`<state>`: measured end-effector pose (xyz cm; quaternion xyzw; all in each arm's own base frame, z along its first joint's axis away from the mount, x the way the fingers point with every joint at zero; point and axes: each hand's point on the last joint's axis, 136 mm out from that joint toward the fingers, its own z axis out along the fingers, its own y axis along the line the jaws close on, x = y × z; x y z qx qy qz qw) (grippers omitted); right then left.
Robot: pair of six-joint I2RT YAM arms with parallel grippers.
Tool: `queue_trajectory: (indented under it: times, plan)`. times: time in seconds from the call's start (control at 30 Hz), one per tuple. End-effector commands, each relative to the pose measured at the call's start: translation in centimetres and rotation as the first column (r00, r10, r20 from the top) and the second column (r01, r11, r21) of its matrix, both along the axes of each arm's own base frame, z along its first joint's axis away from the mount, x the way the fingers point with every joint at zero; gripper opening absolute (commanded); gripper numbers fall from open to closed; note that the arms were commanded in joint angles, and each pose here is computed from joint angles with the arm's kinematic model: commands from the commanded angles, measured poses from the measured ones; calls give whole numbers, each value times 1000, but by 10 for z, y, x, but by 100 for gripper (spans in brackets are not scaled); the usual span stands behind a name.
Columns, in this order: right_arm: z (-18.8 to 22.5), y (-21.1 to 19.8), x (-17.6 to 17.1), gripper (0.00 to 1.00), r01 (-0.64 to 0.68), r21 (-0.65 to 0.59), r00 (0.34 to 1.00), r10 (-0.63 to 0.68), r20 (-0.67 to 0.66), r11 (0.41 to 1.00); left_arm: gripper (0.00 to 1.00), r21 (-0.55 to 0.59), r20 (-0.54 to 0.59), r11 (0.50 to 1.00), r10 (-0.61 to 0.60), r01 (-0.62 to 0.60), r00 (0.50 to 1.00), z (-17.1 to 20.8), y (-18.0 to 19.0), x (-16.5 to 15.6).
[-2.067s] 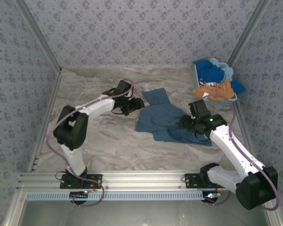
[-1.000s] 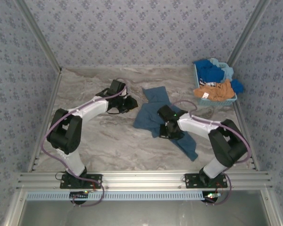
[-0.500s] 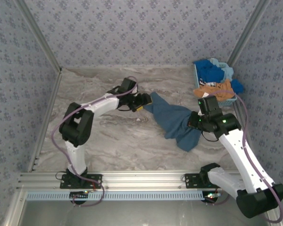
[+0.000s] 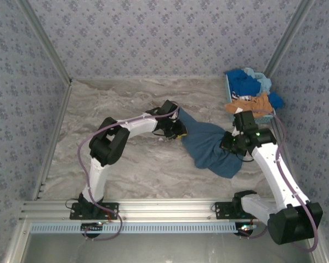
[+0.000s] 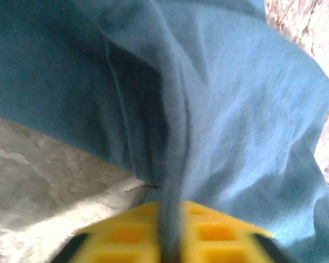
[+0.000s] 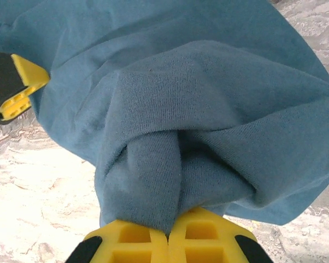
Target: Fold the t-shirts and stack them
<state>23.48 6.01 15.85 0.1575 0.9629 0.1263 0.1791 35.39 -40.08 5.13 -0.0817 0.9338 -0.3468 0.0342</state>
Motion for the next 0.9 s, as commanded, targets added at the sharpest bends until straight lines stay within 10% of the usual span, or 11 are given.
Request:
queue_trajectory:
  times: [0.0, 0.63, 0.87]
  plan:
    - [21, 1, 18, 0, -15, 11, 998, 14, 65, 1000, 0, 14, 138, 994, 109, -112, 984, 52, 27, 33]
    - [260, 49, 162, 1, -222, 308, 755, -37, 655, 925, 0, -265, 630, 917, 399, -298, 666, 387, 201, 92]
    - [230, 54, 162, 2, -225, 331, 787, -29, 616, 916, 0, -170, 643, 934, 347, -314, 683, 384, 217, 72]
